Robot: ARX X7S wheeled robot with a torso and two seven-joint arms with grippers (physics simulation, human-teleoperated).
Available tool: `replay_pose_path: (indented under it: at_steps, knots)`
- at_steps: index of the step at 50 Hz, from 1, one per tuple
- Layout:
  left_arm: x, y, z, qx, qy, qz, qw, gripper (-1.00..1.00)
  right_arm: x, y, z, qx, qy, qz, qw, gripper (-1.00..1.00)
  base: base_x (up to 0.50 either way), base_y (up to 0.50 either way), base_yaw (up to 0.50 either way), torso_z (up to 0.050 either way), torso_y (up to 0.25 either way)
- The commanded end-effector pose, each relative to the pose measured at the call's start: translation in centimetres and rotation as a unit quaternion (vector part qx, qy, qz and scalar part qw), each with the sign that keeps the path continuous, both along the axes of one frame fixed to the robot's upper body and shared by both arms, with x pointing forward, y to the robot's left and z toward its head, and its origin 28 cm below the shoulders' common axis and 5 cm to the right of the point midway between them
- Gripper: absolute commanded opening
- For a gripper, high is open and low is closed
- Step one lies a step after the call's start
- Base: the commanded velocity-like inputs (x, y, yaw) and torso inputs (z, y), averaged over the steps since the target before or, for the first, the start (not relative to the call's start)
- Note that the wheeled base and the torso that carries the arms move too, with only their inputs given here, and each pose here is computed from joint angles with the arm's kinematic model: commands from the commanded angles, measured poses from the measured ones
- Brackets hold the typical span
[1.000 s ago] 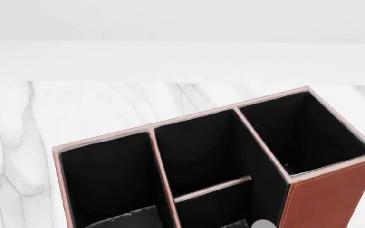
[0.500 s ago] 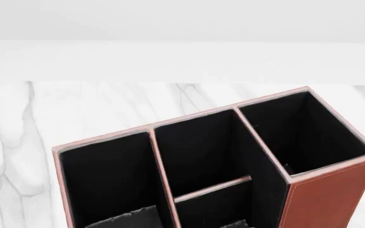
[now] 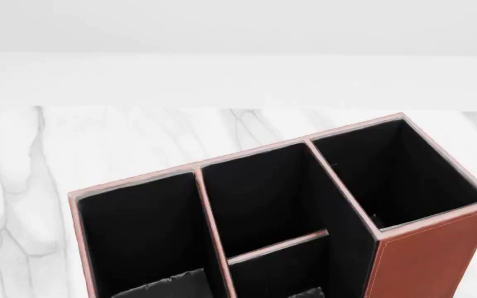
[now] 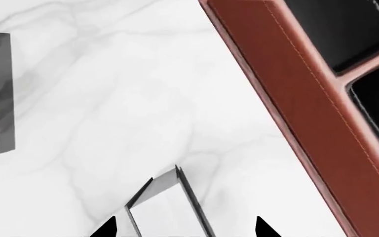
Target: Pick up the book and place it in the front compartment of the caddy.
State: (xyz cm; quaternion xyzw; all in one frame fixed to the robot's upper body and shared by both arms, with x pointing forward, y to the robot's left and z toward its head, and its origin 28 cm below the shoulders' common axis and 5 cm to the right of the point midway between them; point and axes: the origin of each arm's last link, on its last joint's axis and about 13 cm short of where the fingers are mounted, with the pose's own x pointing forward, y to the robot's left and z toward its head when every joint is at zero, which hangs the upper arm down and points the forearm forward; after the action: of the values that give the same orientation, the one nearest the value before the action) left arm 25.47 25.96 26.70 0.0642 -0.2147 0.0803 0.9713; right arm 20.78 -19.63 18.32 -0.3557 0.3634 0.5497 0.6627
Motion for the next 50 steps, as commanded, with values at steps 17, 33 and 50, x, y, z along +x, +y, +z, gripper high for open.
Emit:
replay_pose_path:
  at_steps: [17,33,50]
  knots:
    - [-0.1,0.0,0.1,-0.007,0.001,-0.008,1.000,1.00,-0.4,-0.2,-1.3,-0.008,0.014,-0.008,1.000,1.00,0.00,0.00,0.00,0.000,0.000]
    - [-0.2,0.0,0.1,-0.008,0.001,-0.009,1.000,1.00,-0.4,-0.3,-1.4,-0.008,0.012,-0.010,1.000,-1.00,0.00,0.00,0.00,0.000,0.000]
    - [-0.1,0.0,0.0,-0.009,0.002,-0.009,1.000,1.00,0.2,-0.1,0.8,0.016,-0.026,-0.013,0.999,-1.00,0.00,0.00,0.00,0.000,0.000]
